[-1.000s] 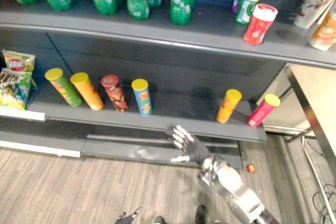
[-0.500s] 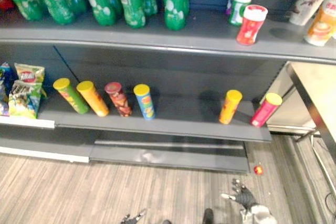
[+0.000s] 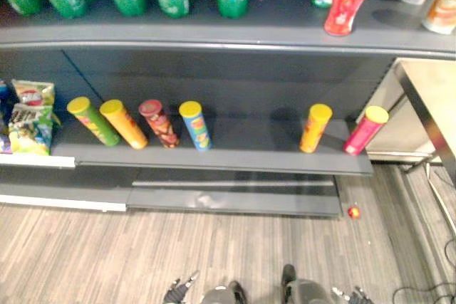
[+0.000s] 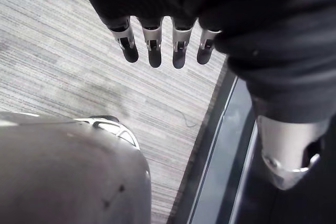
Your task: Put the gum and the chips on the shelf.
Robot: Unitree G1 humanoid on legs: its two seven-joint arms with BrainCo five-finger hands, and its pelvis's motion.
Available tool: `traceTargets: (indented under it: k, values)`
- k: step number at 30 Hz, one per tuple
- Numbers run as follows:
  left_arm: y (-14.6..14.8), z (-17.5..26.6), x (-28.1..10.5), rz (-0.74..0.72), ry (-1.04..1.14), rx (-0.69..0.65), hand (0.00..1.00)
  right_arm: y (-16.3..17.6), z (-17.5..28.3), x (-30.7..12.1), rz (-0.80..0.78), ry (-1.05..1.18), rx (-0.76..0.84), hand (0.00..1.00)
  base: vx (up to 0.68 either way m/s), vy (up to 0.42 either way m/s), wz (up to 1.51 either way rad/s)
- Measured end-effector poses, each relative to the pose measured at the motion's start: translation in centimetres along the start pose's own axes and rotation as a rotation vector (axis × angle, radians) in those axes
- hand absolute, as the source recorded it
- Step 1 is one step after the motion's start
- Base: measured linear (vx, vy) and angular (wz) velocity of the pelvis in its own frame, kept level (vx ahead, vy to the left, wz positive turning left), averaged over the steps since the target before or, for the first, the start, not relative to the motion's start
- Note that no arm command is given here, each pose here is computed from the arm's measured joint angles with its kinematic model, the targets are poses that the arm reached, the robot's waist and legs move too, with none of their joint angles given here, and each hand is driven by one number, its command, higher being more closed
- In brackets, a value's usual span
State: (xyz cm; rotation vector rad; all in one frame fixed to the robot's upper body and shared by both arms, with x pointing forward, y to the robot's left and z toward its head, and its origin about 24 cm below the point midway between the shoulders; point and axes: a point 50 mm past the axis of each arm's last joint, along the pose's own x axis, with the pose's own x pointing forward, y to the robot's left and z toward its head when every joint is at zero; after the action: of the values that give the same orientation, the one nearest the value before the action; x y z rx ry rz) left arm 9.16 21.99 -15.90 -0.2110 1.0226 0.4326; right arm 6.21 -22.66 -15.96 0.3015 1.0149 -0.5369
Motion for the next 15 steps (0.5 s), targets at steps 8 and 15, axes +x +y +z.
traceTargets:
  k: [8, 15]
  values:
    - [-0.9, 0.6, 0.2, -0.010, -0.023, -0.041, 0.00, -0.2, -1.8, -0.6, -0.050, 0.040, 0.112, 0.00, -0.10, 0.117, -1.61]
    - [-0.9, 0.5, 0.2, -0.025, -0.009, -0.035, 0.00, 1.6, 1.2, 0.7, -0.017, -0.011, 0.112, 0.00, -0.03, -0.249, -1.07]
